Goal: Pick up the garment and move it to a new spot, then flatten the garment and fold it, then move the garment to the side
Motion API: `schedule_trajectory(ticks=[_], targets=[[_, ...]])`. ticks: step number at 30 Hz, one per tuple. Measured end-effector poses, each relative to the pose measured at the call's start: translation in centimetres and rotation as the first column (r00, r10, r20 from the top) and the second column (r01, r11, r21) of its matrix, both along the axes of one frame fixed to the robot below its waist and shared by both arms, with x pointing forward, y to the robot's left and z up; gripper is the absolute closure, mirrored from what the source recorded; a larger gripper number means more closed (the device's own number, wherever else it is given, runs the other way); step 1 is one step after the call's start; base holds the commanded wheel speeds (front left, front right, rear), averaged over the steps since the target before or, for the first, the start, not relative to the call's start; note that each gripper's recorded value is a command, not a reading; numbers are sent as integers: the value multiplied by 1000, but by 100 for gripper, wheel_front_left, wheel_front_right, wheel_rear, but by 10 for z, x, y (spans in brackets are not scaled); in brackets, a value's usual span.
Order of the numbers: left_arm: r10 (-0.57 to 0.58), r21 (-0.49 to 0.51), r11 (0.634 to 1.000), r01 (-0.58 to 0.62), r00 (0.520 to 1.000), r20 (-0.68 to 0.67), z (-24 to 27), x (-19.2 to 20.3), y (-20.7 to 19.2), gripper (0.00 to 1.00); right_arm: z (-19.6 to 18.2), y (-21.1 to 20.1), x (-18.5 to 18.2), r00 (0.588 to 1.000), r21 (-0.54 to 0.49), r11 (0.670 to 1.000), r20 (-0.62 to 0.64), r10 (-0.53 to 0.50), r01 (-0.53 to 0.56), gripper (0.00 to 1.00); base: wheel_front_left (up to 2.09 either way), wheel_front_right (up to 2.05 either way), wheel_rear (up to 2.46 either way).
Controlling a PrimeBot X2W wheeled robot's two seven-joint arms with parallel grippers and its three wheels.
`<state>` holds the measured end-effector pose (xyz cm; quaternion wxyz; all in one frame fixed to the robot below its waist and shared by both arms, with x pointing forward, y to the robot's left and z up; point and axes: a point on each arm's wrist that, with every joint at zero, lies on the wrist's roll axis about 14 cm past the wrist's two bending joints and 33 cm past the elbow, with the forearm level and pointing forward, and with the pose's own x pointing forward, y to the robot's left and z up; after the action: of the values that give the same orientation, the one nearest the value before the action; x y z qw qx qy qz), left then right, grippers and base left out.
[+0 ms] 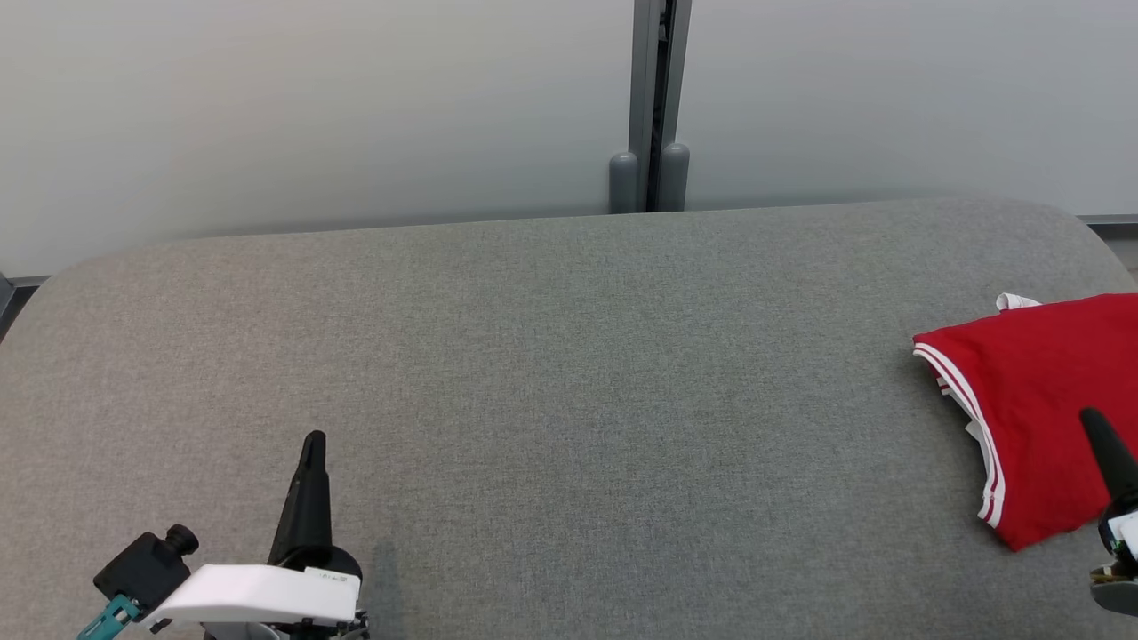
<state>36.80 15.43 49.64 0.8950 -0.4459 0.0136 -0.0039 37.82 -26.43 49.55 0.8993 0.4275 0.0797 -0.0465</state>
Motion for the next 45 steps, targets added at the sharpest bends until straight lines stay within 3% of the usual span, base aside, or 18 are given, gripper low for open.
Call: schedule_trajectory(ticks=[21, 45], targets=[[10, -236, 972, -10, 1000, -1, 3, 8, -10, 100, 1, -11, 7, 1000, 246, 969, 17, -22, 17, 100, 0, 0, 0], [19, -433, 901, -17, 1000, 2, 7, 15, -18, 100, 8, -19, 14, 997, 459, 888, 64, -43, 9, 100, 0, 0, 0]])
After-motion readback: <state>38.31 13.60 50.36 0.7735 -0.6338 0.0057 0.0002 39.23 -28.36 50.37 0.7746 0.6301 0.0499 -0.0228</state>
